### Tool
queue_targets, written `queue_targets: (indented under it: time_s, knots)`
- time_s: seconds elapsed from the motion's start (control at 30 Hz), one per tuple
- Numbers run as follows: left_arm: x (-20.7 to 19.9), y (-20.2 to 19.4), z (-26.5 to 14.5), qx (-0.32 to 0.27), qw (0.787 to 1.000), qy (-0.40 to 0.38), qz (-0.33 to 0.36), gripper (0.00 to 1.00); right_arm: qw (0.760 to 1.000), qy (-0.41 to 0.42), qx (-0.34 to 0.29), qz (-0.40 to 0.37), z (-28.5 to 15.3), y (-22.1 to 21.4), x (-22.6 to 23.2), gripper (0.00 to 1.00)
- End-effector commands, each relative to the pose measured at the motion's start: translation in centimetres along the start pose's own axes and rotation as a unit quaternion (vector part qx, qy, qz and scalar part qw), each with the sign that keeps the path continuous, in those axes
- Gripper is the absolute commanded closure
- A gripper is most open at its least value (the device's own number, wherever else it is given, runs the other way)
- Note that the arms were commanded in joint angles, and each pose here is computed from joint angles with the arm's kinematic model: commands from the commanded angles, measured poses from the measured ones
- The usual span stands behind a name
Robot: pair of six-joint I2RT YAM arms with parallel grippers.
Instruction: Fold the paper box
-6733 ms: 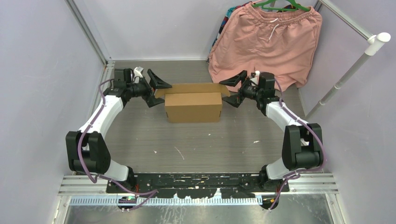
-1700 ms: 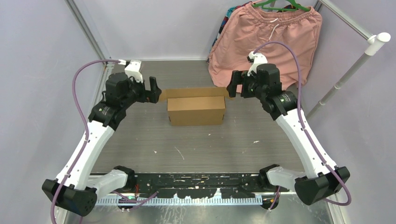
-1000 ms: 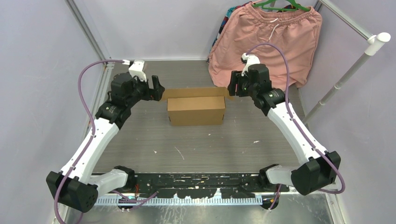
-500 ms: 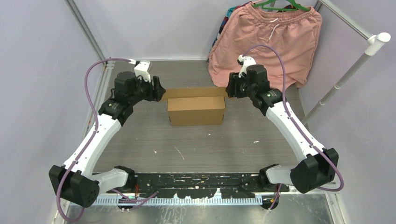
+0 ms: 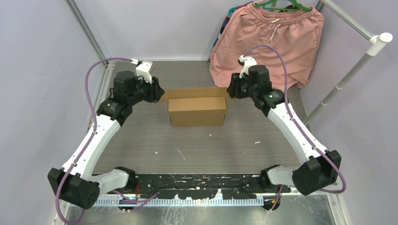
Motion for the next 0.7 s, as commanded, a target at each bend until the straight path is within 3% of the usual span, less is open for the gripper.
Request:
queue_targets:
  time_s: [0.0,0.13,0.43,0.67]
  knots:
    - [-0.6,1.6,-0.6,-0.015,1.0,-0.015,0.018,0.6,0.999,0.009,-0.048,-0.012,-1.3,2.2,0.3,0.55]
    - [-0.6,1.4,-0.5,-0.013,1.0,-0.018,0.018,0.62,0.999,0.012,-0.047,-0.011,-1.3,2.1,0.4,0.56]
    - [-0.6,0.5,0.6,0.01,1.0,-0.026,0.014,0.77,0.999,0.015,-0.041,-0.011,-1.2,1.9,0.4,0.56]
    - [-0.6,0.5,0.7,0.015,0.999,-0.027,0.015,0.71,0.999,0.017,-0.039,-0.011,-1.2,1.8,0.5,0.56]
Point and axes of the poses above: each gripper's point midway between its finger pads, its own z axis out along the fingers, its own x axis along the line the jaws close on, y = z × x, the point moved 4 cm from there along -z, back along the fingers, and after that the axes turned 8 degrees about -z, right-handed, at the moved point
